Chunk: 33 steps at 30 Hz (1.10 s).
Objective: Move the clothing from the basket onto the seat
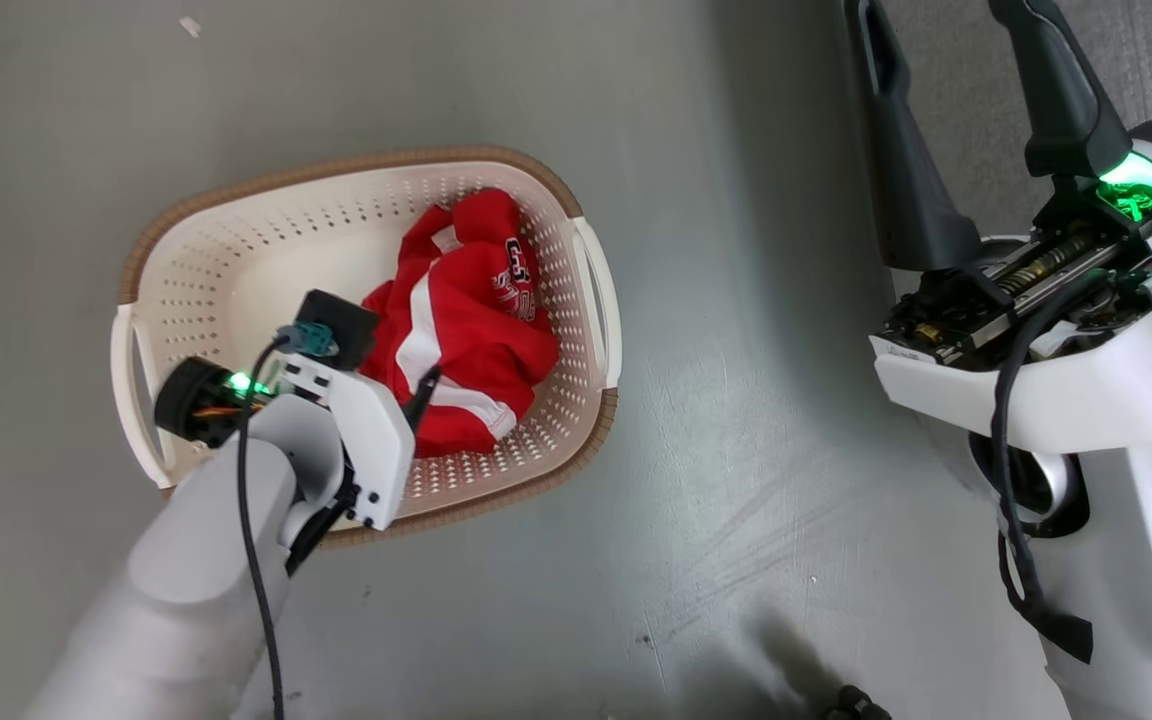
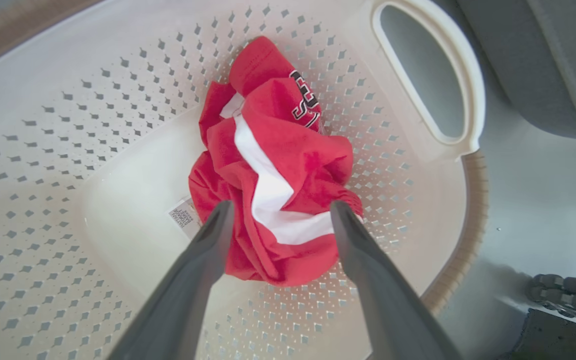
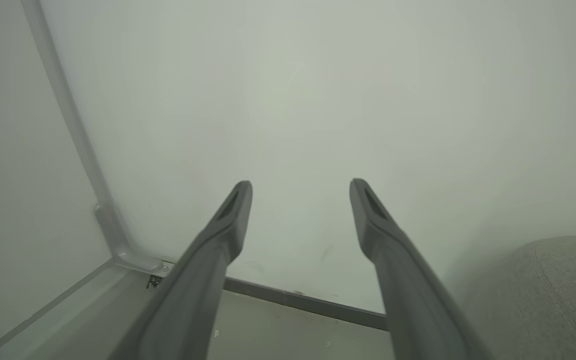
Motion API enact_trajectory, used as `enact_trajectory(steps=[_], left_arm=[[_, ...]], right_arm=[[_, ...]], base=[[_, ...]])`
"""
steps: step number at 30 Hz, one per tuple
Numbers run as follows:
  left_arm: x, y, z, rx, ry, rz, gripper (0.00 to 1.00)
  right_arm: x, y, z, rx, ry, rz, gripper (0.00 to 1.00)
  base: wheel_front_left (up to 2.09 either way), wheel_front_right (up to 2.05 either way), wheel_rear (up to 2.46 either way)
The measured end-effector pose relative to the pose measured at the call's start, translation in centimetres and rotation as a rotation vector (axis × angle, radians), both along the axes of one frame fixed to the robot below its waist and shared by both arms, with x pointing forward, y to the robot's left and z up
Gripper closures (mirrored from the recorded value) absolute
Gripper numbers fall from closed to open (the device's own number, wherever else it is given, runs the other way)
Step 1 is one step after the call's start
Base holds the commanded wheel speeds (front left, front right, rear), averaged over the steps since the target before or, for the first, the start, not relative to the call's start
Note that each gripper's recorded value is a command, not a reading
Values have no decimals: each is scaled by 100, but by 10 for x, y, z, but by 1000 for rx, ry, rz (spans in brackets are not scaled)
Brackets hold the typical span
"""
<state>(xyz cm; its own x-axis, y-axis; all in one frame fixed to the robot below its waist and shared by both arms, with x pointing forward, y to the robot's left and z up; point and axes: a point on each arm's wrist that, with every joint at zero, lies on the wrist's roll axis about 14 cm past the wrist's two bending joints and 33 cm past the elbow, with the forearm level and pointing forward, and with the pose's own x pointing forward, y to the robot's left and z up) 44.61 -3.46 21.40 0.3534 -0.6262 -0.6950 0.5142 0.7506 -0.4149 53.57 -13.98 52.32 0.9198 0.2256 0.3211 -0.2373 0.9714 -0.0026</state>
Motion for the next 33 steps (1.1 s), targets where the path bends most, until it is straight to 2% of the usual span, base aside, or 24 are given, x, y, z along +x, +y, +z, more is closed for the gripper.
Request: enact_trajectory(steps=[9, 25, 26, 27, 28, 33], left_arm=[[-3, 4, -34, 29, 58, -13, 0], [6, -1, -67, 30, 74, -24, 0], [6, -2, -68, 27, 71, -26, 11], [6, -2, -68, 27, 71, -26, 64], [8, -5, -69, 18, 63, -27, 100], [14, -9, -68, -2, 28, -28, 100]], right_arm=[[9, 1, -23, -8, 38, 7, 0], [24, 0, -49, -23, 68, 14, 0], [26, 0, -49, -25, 63, 16, 0], [26, 0, -49, -25, 63, 16, 0], [29, 1, -48, -27, 53, 19, 0], [34, 1, -47, -30, 43, 21, 0]], base=[[0, 0, 0], [0, 0, 0], [0, 0, 0], [0, 0, 0], [0, 0, 0], [0, 0, 0]])
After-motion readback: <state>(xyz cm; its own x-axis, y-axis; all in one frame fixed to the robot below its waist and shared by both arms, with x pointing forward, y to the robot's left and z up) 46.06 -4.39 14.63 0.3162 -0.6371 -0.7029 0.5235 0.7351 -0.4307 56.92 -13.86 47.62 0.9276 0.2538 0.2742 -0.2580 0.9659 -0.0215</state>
